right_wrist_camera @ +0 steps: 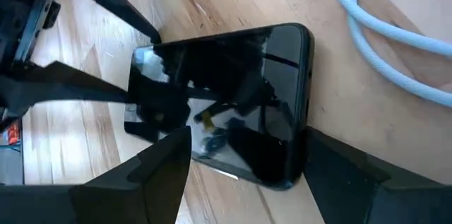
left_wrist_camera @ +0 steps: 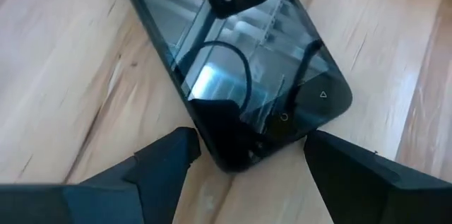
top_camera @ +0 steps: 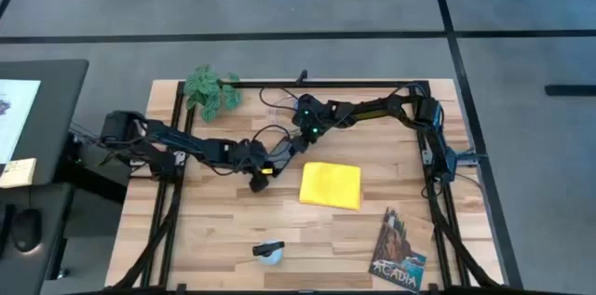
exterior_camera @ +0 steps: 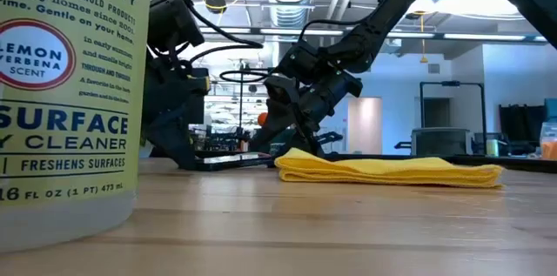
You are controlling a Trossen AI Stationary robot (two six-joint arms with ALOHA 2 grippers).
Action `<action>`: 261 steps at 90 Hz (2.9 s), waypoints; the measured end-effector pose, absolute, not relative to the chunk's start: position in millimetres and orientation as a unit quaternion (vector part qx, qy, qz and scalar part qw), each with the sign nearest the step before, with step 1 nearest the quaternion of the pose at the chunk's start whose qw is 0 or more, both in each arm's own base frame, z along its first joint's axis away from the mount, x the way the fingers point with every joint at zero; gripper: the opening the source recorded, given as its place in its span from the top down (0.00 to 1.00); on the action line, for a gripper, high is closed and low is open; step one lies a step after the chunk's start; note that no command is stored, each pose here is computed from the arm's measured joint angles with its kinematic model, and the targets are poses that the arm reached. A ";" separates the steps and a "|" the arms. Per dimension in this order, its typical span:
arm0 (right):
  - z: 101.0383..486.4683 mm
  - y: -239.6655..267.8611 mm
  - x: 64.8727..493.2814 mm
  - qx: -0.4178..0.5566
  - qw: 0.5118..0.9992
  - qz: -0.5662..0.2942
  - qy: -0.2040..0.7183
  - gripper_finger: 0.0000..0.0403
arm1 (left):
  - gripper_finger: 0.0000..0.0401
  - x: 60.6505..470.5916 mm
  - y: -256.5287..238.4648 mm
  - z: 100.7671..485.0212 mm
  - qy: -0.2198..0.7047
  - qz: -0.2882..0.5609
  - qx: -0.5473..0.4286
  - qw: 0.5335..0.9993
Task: Apply microfiber cloth
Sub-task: Spray the front of the cellphone using the cleaning bottle
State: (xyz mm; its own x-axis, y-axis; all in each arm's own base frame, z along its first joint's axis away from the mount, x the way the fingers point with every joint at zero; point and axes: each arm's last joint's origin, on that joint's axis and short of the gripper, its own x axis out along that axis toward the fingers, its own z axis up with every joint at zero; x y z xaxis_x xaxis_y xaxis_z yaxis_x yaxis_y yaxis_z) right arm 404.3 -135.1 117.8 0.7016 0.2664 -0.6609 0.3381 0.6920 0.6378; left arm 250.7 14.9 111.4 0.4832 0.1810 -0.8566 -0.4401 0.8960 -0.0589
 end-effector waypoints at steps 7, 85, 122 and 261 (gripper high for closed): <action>119.0 -135.4 405.5 0.396 0.836 -0.016 0.380 0.39 | 0.36 251.6 15.1 110.8 0.471 0.183 -0.137 0.852; 151.0 -142.2 409.5 0.335 0.885 0.016 0.325 0.95 | 0.36 254.5 7.9 131.4 0.403 0.207 -0.141 0.880; 224.7 -109.7 355.7 0.125 0.922 0.014 0.367 0.95 | 0.36 228.3 54.3 152.5 0.168 0.191 -0.190 0.948; 243.1 -91.2 319.1 0.099 0.957 0.000 0.273 0.95 | 0.64 316.9 68.5 140.1 0.125 0.000 -0.105 0.987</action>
